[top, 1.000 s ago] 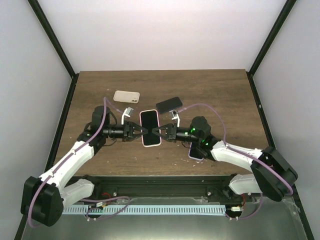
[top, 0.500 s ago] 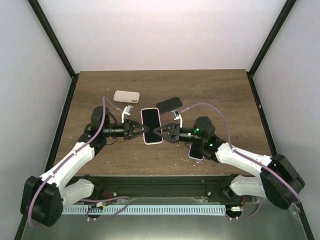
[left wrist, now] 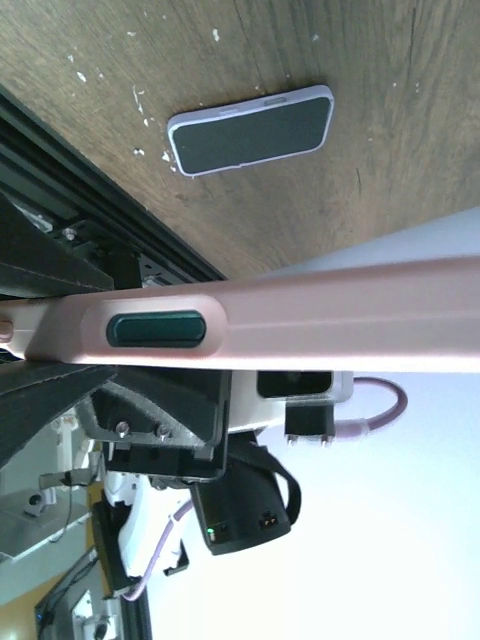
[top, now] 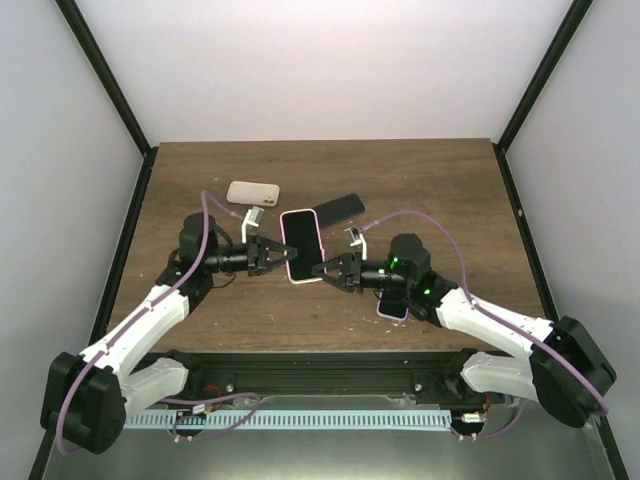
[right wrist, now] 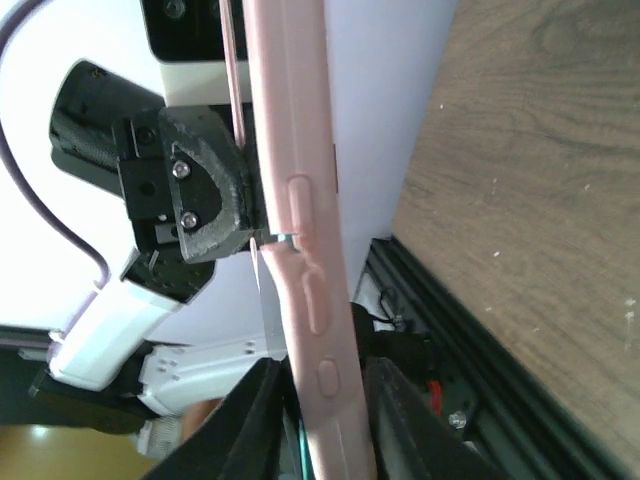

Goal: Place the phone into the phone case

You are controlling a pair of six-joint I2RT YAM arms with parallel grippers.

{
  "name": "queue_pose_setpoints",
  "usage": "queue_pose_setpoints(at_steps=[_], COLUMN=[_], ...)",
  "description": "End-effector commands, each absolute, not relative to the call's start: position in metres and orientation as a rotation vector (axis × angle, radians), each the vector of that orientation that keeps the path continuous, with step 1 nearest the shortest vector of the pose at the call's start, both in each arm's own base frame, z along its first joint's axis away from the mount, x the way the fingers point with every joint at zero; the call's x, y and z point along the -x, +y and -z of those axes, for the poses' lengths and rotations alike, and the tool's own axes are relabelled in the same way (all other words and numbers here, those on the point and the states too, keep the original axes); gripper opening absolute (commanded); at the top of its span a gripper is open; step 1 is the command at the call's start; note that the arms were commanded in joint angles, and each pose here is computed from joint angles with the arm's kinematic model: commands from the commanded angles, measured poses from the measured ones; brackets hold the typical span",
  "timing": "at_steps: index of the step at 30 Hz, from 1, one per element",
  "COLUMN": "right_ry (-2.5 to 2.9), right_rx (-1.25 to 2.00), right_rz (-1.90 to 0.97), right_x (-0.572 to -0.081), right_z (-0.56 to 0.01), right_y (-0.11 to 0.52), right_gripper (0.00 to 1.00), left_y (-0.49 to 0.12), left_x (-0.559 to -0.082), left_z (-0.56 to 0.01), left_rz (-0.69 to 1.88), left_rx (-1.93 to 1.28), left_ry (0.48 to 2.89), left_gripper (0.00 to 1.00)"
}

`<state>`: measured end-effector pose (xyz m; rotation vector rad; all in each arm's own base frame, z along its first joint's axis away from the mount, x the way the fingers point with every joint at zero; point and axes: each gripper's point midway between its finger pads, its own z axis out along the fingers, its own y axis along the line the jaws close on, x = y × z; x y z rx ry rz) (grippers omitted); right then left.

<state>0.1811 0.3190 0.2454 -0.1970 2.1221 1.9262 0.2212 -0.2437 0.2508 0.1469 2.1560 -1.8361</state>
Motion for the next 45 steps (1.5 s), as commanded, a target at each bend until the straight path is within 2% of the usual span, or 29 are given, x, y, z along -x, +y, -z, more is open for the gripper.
queue_pose_setpoints(at_steps=[1,3,10,12,16,19,24,32,34,37,39,45], right_ry=[2.074,2.049,2.015,1.965,1.876,1.848,1.834,1.874,1.883,1.896,1.906,1.975], right_rx=[0.240,0.228,0.201,0.221,0.237,0.185,0.141,0.141,0.129,0.131,0.123,0.103], right_rz=[-1.967,-1.970,-1.961,-1.949,-1.903,-1.858,-1.835,-1.854,-1.851,-1.842,-1.827,-1.723], right_x=[-0.174,-0.174,-0.177,-0.179,-0.186,-0.196,-0.207,-0.211,-0.213,-0.213,-0.214,-0.217], right_z=[-0.257,-0.260,-0.264,-0.269,-0.281,-0.284,-0.280,-0.267,-0.263,-0.259,-0.255,-0.240], right_y=[0.318,0.316,0.313,0.312,0.310,0.307,0.308,0.317,0.317,0.318,0.317,0.311], right_gripper=[0.13,0.02,0.01,0.01,0.01,0.01,0.01,0.01,0.01,0.01,0.01,0.01], left_y=[-0.242,-0.242,-0.240,-0.241,-0.242,-0.242,-0.243,-0.246,-0.247,-0.248,-0.247,-0.243], left_x=[-0.229,-0.230,-0.228,-0.225,-0.218,-0.210,-0.199,-0.202,-0.204,-0.207,-0.208,-0.214], left_z=[-0.260,-0.257,-0.250,-0.250,-0.247,-0.237,-0.221,-0.217,-0.215,-0.211,-0.209,-0.205], left_rz=[1.775,1.745,1.700,1.731,1.794,1.848,1.905,1.936,1.934,1.927,1.904,1.780], left_rx=[-0.204,-0.214,-0.240,-0.231,-0.190,-0.147,-0.105,-0.115,-0.107,-0.095,-0.090,-0.082], left_ry=[2.079,2.096,2.133,2.144,2.181,2.216,2.253,2.252,2.260,2.269,2.285,2.341], left_gripper=[0.03,0.02,0.03,0.11,0.41,0.47,0.50,0.41,0.33,0.11,0.02,0.00])
